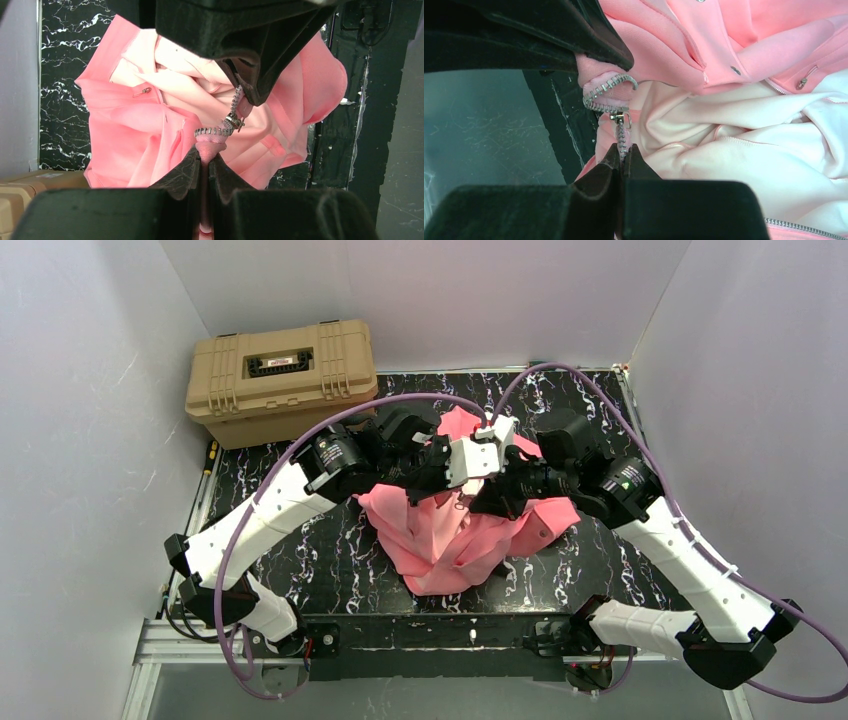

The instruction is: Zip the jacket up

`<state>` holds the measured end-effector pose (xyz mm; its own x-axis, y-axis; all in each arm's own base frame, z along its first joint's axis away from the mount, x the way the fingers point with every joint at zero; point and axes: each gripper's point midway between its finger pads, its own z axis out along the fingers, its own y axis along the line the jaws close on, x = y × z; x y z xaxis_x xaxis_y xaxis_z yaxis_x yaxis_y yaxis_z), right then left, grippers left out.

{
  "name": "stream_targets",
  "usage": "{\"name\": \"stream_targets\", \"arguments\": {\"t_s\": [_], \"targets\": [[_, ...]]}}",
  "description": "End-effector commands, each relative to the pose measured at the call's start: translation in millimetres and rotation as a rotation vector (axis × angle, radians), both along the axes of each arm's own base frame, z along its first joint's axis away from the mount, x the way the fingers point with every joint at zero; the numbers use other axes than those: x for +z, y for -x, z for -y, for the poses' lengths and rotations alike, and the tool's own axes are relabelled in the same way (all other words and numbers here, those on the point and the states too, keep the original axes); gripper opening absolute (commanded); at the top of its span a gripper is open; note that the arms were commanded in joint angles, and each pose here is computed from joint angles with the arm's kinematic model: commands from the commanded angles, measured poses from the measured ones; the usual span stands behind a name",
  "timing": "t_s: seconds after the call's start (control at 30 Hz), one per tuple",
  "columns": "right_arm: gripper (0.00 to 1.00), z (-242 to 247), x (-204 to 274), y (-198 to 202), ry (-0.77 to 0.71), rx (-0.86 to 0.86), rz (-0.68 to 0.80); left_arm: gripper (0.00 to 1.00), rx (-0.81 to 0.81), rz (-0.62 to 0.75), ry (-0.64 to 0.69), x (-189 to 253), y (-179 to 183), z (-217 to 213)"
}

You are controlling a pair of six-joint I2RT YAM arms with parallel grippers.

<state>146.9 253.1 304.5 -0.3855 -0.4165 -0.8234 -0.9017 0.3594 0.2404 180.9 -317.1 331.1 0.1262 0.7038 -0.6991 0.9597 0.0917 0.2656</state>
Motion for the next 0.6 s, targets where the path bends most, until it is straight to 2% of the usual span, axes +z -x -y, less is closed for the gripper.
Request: {"name": "stream_targets", "arguments": {"t_s": [0.0, 0.57], "targets": [[0.01, 4, 21, 3, -0.036, 0.007, 0.062, 0.00, -0.026, 0.010, 0.032, 11, 8, -3], [0.01, -7, 11, 6, -0.055, 0.034, 0.013, 0.00, -0.008, 0.027, 0.068, 27, 5, 1]]}}
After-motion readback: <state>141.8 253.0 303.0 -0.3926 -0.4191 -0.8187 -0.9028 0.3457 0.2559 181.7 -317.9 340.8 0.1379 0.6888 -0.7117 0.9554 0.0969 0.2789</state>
